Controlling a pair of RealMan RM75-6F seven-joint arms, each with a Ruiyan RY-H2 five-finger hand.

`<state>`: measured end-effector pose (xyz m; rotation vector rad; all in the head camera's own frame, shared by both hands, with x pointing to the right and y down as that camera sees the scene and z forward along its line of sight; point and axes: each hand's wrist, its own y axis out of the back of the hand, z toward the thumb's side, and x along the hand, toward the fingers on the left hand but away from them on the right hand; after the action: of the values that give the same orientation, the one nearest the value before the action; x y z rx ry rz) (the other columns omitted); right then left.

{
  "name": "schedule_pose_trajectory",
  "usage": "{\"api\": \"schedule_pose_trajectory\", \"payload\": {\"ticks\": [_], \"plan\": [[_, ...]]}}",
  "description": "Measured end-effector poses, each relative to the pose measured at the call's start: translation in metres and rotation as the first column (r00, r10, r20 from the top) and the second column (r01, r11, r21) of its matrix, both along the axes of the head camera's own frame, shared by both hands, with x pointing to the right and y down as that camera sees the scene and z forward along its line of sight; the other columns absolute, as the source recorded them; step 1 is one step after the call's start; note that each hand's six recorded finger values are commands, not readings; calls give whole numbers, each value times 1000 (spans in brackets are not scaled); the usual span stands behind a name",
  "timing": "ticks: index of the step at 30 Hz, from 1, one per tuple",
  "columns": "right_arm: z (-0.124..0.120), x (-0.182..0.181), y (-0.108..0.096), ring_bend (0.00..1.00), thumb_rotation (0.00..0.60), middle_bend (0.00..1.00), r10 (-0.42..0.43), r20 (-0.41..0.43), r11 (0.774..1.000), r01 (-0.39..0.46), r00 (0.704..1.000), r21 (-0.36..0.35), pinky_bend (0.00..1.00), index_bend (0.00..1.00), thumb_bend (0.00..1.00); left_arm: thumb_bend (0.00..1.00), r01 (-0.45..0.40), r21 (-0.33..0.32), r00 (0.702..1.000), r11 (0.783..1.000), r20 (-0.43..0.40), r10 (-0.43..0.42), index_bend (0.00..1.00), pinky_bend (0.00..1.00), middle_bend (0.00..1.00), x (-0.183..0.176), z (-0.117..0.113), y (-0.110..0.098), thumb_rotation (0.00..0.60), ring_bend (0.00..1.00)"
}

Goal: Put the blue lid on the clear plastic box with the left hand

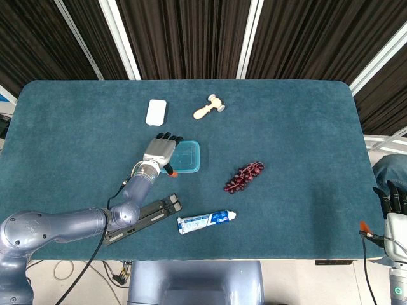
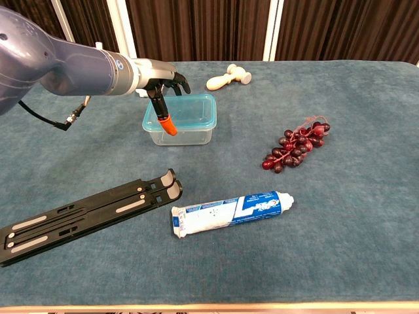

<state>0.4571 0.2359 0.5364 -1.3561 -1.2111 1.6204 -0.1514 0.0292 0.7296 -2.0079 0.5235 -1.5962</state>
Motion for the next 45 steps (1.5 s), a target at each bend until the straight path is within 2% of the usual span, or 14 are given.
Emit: {"api": "schedule_pose_trajectory", "payload": {"ticks": [16,45], "plan": [[0,0,0,21,600,40,1,0,1000,-1,1000,-2,0,166,291,217,-26,18,999,999,19,26,121,38,264,-1,0,0,600,0],[0,1,0,21,600,40,3,-1,1000,-3,1000,-4,0,166,291,214,-53,24,998,998,38,52,90,37,165,0,-2,0,600,0]]}}
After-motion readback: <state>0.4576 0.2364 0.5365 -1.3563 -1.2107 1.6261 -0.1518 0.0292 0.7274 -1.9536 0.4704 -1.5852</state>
